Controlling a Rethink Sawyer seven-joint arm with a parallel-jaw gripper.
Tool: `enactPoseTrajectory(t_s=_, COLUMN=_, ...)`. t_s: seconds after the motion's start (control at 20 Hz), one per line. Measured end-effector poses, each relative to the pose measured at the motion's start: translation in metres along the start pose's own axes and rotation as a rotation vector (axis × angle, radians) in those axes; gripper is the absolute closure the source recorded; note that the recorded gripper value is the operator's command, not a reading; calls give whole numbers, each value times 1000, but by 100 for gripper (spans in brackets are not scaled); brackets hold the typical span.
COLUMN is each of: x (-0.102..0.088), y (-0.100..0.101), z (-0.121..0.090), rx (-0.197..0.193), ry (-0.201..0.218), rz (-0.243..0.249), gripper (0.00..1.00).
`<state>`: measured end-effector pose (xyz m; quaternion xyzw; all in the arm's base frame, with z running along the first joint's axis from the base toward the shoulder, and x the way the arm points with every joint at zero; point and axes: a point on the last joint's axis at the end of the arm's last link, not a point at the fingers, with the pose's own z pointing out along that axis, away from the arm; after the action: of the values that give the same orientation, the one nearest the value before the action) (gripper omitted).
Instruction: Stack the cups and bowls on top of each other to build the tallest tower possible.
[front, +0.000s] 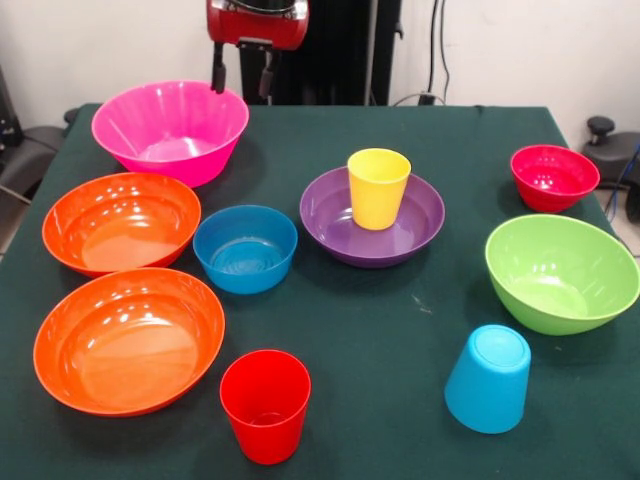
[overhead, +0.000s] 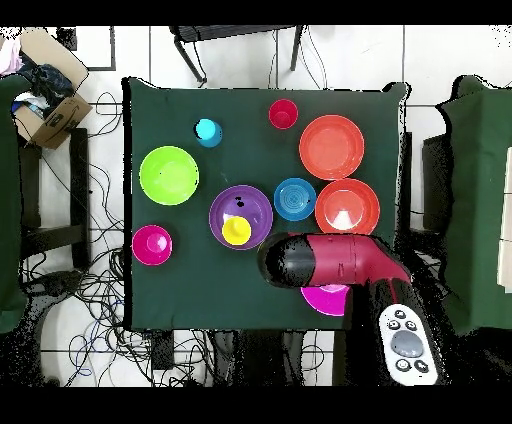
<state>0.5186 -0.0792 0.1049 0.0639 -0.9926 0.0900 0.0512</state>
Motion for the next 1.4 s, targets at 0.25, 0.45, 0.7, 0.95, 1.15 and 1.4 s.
enactPoseTrajectory(t_s=0.25, x=2, y=-6, z=-2, rx=22, ry=3, rz=9, gripper=0)
enactPoseTrajectory(t_s=0.45, x=3, y=-10, z=-1, rx=29, ry=5, rz=15, gripper=0)
enactPoseTrajectory(t_s=0.7, x=7, y=-16, z=5, rx=37, ry=1, rz=27, gripper=0)
enactPoseTrajectory(t_s=0.95, x=7, y=-16, z=16, rx=34, ry=-19, rz=28, gripper=0)
enactPoseTrajectory(t_s=1.15, x=7, y=-16, z=24, rx=29, ry=-31, rz=30, gripper=0)
enactPoseTrajectory(t_s=1.4, x=9, y=-17, z=34, rx=18, ry=-29, rz=36, gripper=0)
